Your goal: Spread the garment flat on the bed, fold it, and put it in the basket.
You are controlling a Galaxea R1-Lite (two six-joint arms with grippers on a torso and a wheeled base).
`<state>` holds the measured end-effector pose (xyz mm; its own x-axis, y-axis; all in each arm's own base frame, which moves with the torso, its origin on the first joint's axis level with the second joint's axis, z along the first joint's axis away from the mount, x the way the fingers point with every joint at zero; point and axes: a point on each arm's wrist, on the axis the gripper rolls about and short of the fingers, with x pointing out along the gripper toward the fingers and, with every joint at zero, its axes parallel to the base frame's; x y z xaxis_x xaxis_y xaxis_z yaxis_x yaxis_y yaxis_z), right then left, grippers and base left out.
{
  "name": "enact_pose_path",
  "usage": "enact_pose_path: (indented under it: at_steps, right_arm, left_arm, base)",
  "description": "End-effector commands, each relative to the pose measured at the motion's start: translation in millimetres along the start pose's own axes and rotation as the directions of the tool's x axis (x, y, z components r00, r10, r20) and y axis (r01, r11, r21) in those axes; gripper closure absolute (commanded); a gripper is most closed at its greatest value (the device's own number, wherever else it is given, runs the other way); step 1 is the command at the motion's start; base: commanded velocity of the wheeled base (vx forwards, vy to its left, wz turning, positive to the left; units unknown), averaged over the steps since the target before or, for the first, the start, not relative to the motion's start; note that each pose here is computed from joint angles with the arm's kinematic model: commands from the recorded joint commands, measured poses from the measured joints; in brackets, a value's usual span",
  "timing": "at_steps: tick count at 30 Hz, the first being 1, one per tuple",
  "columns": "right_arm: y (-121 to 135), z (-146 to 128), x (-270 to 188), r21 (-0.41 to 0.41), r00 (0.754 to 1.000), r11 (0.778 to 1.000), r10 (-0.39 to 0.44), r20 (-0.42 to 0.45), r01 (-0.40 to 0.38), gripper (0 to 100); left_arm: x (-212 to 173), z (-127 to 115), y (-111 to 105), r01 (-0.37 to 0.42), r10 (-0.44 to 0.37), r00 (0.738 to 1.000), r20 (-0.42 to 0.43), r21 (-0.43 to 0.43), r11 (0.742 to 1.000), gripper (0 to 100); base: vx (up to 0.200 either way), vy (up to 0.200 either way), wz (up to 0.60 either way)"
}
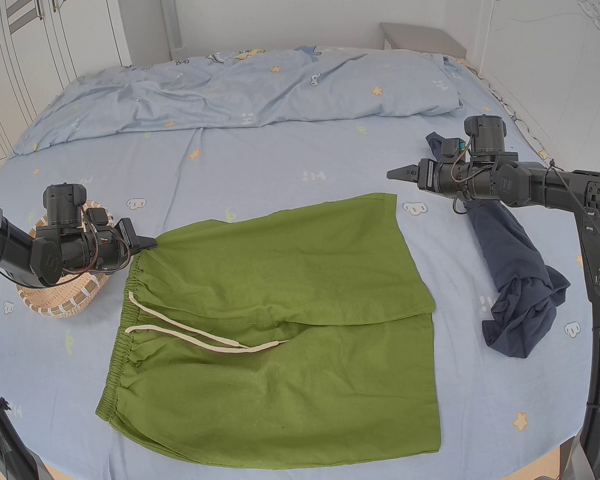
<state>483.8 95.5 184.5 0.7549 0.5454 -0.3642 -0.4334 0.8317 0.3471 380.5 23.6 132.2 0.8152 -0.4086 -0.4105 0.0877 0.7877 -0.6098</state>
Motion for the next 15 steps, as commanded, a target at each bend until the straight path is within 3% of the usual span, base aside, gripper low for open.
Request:
enact_pose_path:
  at_steps: [1,11,12,15]
  right_arm:
    - [-1,0,-1,0.002,1.000,1.000,-0.001,-0.001,0.001,0]
    - [10,26,-30,-0.011,0.998,1.000,0.006,0.066,-0.005,0]
    - [12,28,-33,-0.014,0.997,1.000,0.008,0.074,-0.007,0]
    - [15,39,-47,-0.025,0.994,1.000,0.009,0.108,-0.006,0]
  left_arm:
    - [0,0,0,0.002,-0.002,1.000,0.000,-0.001,1.000,100]
    - [0,-3,0,0.001,-0.001,1.000,-0.008,0.003,1.000,100]
    - [1,-5,-1,0.002,-0.002,1.000,-0.014,0.004,1.000,0]
    - [2,-6,-5,0.013,-0.013,1.000,-0.020,0.009,1.000,0]
  base:
    - [0.000,0.000,0.00]
    - [0.000,0.000,0.00]
    - [0.000,0.000,0.00]
    - [0.000,0.000,0.00]
